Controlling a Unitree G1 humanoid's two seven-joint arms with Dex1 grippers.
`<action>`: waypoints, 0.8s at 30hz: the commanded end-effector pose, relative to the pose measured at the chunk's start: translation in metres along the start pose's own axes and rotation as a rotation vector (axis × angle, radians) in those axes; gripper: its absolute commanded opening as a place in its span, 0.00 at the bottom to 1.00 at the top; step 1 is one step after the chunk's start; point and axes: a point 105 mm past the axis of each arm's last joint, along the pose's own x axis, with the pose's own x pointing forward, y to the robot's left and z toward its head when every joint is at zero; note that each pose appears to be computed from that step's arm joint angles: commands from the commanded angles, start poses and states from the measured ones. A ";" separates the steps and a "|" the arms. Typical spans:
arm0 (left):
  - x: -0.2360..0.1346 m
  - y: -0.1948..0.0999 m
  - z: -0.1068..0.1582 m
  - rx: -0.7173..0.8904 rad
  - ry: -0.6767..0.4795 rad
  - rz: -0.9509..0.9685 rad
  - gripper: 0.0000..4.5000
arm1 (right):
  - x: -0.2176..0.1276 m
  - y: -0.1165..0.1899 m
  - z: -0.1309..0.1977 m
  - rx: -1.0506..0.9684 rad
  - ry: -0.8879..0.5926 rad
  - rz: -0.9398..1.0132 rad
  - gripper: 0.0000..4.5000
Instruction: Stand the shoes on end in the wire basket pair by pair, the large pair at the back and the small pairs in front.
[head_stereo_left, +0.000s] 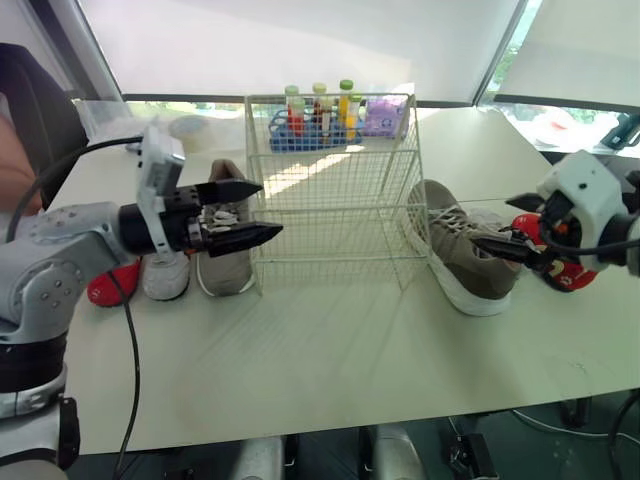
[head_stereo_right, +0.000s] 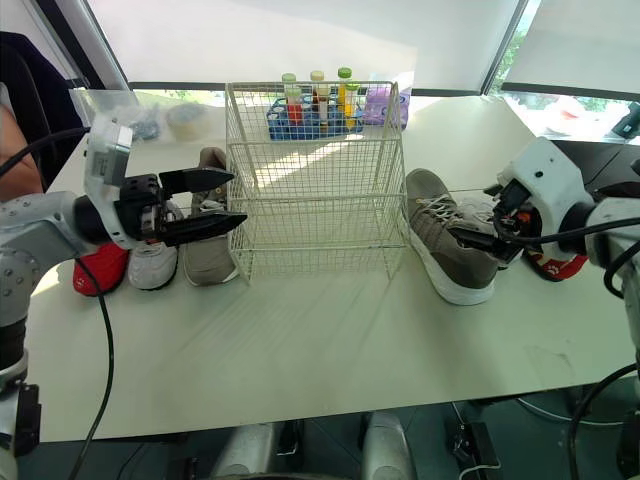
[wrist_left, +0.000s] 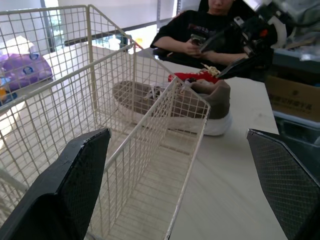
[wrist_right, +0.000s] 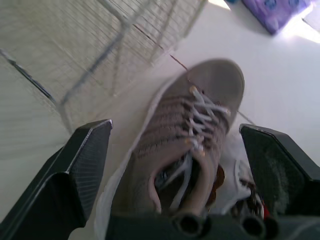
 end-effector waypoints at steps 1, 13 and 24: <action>0.003 -0.001 0.008 0.047 -0.020 -0.026 1.00 | -0.009 -0.007 -0.003 0.087 -0.026 -0.135 0.98; 0.005 0.002 0.009 0.062 -0.016 -0.044 1.00 | 0.007 0.018 -0.067 0.357 0.060 -0.174 0.98; 0.004 0.000 0.008 0.070 -0.014 -0.032 1.00 | 0.032 0.018 -0.073 0.491 -0.014 -0.209 0.98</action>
